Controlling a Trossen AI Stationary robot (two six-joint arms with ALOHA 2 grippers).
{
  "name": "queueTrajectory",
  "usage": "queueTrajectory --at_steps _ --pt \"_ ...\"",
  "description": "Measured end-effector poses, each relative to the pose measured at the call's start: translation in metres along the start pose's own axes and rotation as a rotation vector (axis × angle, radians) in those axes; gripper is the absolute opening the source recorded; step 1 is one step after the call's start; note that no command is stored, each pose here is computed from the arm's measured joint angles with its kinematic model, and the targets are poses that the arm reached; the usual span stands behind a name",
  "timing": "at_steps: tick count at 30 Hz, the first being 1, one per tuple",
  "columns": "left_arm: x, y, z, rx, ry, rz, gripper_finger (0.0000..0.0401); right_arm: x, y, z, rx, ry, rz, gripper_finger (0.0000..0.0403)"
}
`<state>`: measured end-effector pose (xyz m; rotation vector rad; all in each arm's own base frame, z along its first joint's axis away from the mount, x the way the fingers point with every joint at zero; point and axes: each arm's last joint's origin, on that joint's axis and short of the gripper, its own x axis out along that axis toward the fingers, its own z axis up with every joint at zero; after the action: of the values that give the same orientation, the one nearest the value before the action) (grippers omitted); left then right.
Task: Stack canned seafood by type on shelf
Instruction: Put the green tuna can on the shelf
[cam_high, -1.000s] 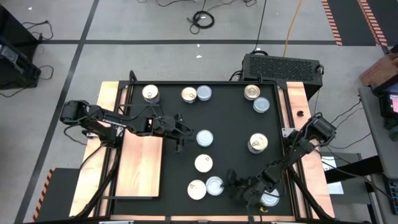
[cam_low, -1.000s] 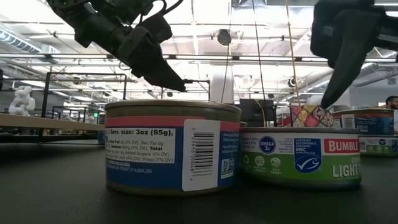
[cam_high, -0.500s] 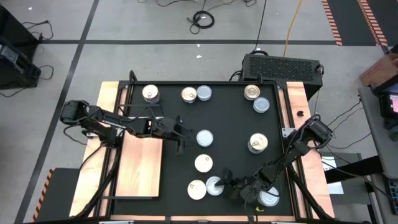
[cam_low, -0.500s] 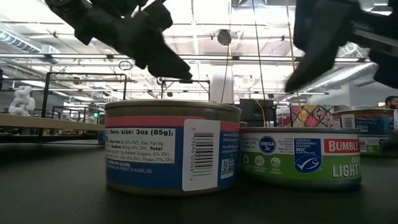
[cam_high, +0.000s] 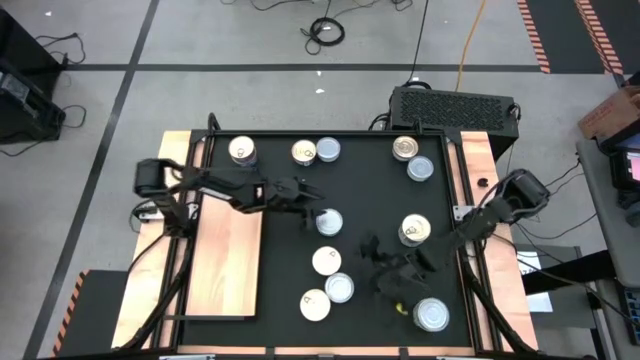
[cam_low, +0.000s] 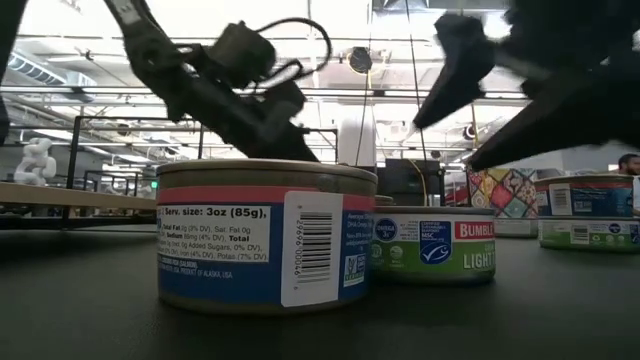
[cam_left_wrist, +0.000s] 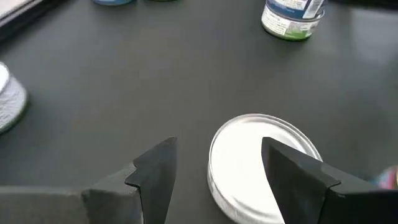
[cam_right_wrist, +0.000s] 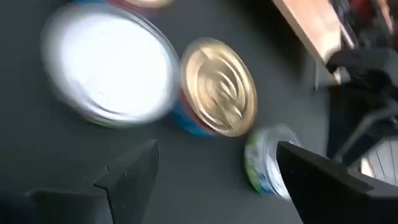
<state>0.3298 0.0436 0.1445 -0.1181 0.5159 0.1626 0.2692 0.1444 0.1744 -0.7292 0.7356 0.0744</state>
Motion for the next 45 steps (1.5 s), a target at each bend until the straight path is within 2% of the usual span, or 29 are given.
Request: queueTrajectory --at_steps 3,6,10,14,20,24,27,33,36,41,45 --pt "0.017 0.001 -0.003 0.022 0.037 0.013 0.0233 0.012 -0.015 -0.009 0.019 0.021 -0.024 0.0318" --pt "0.027 0.002 -0.001 0.042 0.076 0.072 0.0233 0.024 -0.025 -0.018 0.056 0.017 0.001 0.0317" --pt "0.026 0.004 0.002 0.051 0.094 0.129 0.0226 0.033 -0.038 -0.025 0.105 -0.008 0.012 0.0301" --pt "0.019 0.003 0.011 0.049 0.064 0.14 0.0205 0.036 -0.043 -0.028 0.083 -0.016 0.039 0.0278" --pt "0.016 0.012 0.001 0.041 0.187 0.206 0.017 0.042 -0.055 -0.035 0.09 0.017 0.014 0.025" --pt "0.02 0.016 -0.007 0.012 0.231 0.154 0.0154 0.049 -0.063 -0.044 0.119 0.019 0.042 0.0238" --pt "0.021 0.016 -0.005 0.005 0.209 0.121 0.0148 0.053 -0.067 -0.049 0.136 -0.019 0.039 0.0232" --pt "0.025 0.017 -0.015 0.006 0.265 0.12 0.0148 0.056 -0.073 -0.055 0.108 -0.053 0.007 0.0224" --pt "0.026 0.017 -0.016 0.005 0.264 0.115 0.0148 0.062 -0.072 -0.058 0.101 -0.04 0.008 0.0223" --pt "0.033 0.015 -0.021 -0.004 0.278 0.031 0.0147 0.077 -0.065 -0.062 0.059 -0.039 0.006 0.0223" --pt "0.038 0.016 -0.024 -0.003 0.266 0.039 0.0147 0.082 -0.064 -0.059 0.048 -0.073 -0.018 0.0223"
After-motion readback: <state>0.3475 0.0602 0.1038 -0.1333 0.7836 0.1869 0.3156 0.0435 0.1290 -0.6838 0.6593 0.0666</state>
